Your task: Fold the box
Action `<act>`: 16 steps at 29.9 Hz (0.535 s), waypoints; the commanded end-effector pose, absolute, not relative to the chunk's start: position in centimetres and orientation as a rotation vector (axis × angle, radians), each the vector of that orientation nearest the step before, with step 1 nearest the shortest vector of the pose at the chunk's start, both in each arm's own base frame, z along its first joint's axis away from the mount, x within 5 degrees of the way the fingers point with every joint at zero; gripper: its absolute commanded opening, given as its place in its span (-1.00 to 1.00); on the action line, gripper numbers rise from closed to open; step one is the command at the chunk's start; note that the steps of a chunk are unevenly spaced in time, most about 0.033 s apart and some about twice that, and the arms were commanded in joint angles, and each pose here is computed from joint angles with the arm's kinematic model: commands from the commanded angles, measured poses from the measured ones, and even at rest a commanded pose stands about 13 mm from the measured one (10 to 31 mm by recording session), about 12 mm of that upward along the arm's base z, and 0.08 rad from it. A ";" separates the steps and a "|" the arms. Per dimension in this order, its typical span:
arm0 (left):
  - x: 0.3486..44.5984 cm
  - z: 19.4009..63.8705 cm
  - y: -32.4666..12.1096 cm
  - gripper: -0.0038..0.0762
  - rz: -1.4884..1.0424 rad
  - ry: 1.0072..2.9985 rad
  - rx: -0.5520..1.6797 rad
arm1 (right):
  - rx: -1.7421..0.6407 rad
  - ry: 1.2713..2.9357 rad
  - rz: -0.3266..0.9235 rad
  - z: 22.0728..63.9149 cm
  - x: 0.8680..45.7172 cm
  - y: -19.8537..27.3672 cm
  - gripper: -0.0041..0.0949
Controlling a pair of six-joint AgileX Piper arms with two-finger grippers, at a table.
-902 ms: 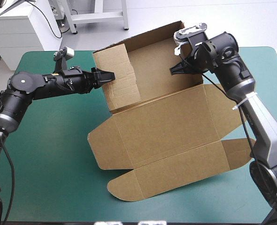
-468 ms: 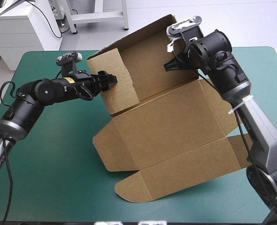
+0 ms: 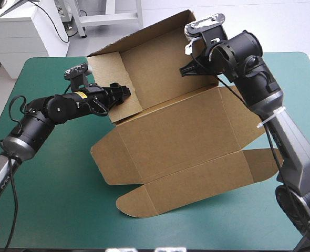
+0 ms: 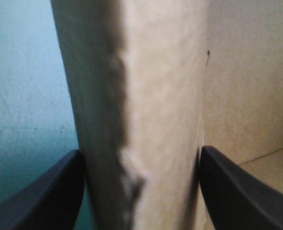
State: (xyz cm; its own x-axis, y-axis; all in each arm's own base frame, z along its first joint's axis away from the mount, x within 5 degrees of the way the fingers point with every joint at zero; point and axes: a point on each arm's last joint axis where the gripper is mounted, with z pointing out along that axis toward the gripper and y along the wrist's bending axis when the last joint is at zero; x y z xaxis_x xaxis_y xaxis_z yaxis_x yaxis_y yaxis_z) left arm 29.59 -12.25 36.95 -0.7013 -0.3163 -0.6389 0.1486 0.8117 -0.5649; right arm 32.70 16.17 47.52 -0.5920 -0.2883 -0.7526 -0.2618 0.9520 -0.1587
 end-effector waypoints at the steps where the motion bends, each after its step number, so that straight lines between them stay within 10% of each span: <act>1: 29.0 39.7 -12.3 0.24 -0.852 2.072 -0.163 | -0.338 2.142 -0.012 50.5 30.8 14.9 -0.96; 8: 29.0 39.8 -12.3 -0.08 -0.844 2.060 -0.133 | -0.340 2.141 -0.013 50.5 30.8 14.9 -0.96; 12: 29.0 39.5 -12.1 -0.91 -0.742 2.073 -0.022 | -0.343 2.141 -0.014 50.5 30.8 14.9 -0.96; 16: 29.2 40.2 -12.1 -0.92 -0.727 2.045 -0.013 | -0.352 2.151 -0.022 50.2 31.0 15.0 -0.96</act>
State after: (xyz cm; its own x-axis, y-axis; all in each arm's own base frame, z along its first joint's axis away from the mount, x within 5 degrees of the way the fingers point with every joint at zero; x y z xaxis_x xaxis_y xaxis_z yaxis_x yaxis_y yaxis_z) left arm 29.96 -11.96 36.71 -0.6639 -0.2367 -0.7094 0.2020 0.8566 -0.4748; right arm 32.58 15.88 47.86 -0.5818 -0.2898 -0.7599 -0.2478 0.9531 -0.1738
